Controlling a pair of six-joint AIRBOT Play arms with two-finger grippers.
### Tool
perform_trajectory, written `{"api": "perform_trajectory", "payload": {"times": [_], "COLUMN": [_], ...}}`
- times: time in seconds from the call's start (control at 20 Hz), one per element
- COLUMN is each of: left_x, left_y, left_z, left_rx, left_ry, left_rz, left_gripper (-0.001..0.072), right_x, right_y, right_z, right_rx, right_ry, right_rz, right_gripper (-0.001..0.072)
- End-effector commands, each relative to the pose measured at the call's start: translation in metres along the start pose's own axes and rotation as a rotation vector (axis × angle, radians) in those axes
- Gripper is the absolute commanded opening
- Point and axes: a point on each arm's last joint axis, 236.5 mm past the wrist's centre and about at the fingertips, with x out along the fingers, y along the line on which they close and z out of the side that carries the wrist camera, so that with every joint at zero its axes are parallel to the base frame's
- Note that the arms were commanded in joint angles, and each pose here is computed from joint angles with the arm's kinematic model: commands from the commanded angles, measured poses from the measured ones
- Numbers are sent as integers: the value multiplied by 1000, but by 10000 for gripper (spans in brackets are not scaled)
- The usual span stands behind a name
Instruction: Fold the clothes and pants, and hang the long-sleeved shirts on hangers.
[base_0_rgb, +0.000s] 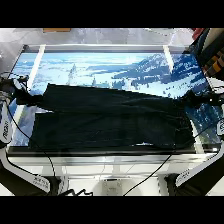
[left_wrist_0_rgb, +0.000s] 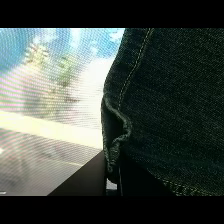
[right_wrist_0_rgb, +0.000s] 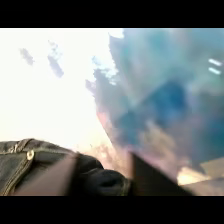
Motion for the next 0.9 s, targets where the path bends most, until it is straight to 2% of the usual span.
{"api": "perform_trajectory", "payload": {"times": [0.0,0.05,0.2,0.4,0.85], "left_x": [0,0,0,-3,-8], "left_y": [0,0,1,2,5], "left_z": [0,0,4,13,44], "left_rx": [0,0,0,-1,-67], "left_ry": [0,0,-17,-52,-185], "left_rz": [0,0,3,8,28], "left_gripper": [25,25,25,25,22], "right_x": [9,7,-12,-50,-50], "right_y": [38,52,88,121,105], "right_z": [1,5,29,68,106], "right_rx": [-181,-234,-382,-460,-374], "right_ry": [-9,-24,-109,-258,-419], "right_rz": [79,102,122,123,62], "right_gripper": [152,46,44,44,44]}}
